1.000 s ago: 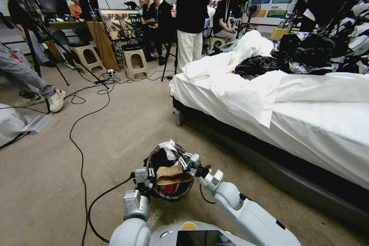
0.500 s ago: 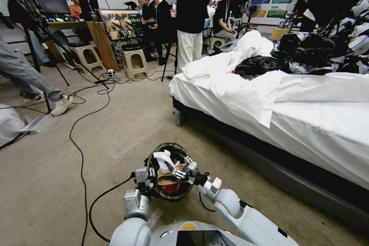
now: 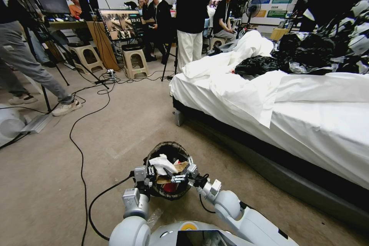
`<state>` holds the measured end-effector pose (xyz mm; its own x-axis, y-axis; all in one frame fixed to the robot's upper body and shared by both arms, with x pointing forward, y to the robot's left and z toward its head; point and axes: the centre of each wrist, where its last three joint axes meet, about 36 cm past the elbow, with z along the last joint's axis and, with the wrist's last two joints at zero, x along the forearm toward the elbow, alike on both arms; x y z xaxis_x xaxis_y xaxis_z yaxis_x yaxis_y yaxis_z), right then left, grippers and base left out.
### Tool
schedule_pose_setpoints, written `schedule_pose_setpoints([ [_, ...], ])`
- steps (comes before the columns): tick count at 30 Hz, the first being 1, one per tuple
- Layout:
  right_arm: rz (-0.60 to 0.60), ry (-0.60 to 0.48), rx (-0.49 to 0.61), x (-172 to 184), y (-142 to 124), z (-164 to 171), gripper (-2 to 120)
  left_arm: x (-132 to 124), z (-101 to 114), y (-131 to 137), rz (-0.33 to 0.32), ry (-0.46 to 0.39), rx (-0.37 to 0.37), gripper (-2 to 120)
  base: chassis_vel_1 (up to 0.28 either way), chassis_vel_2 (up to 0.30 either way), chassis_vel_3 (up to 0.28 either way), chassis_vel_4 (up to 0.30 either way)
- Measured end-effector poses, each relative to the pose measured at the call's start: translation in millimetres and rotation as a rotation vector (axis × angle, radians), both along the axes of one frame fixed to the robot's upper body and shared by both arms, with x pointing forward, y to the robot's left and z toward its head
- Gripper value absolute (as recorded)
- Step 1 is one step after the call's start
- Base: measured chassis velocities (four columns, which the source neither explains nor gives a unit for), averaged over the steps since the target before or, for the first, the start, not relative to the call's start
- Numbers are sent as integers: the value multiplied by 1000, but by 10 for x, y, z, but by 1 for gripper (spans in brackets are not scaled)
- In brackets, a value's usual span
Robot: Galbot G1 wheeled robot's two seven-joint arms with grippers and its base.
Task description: Pick up the trash bin, then pick up the garbage from the floor and place it into the trash bin.
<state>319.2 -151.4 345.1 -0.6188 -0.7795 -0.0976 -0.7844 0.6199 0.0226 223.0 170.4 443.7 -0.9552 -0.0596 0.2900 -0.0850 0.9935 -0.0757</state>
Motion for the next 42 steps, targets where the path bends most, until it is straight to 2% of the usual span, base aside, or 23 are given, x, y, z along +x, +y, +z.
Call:
schedule_pose_setpoints([
  [7, -69, -25, -22, 177, -101, 64, 100, -33, 47, -9, -4, -2, -7, 6, 0, 0, 0, 0],
  [18, -104, -41, -45, 350, -174, 54, 100, -56, 67, -25, -9, -1, -14, 6, 0, 0, 0, 0],
  [23, -108, -52, -40, 329, -185, 84, 100, -53, 57, -12, -6, 0, -10, 6, 0, 0, 0, 0],
  [28, -114, -117, -25, 191, -166, 240, 100, -28, -3, 15, 1, 10, -5, 6, 0, 0, 0, 0],
  [36, -203, -228, 30, 46, -101, 544, 100, -8, -51, 57, 12, 19, 2, 6, 0, 0, 0, 0],
  [38, -288, -287, 67, -15, -101, 691, 100, 5, -51, 87, 20, 16, 7, 6, 0, 0, 0, 0],
  [40, -326, -297, 82, -38, -111, 712, 100, 7, -51, 95, 23, 15, 8, 6, 0, 0, 0, 0],
  [42, -442, -318, 109, -74, -197, 589, 100, 5, -50, 106, 25, 14, 9, 6, 0, 0, 0, 0],
])
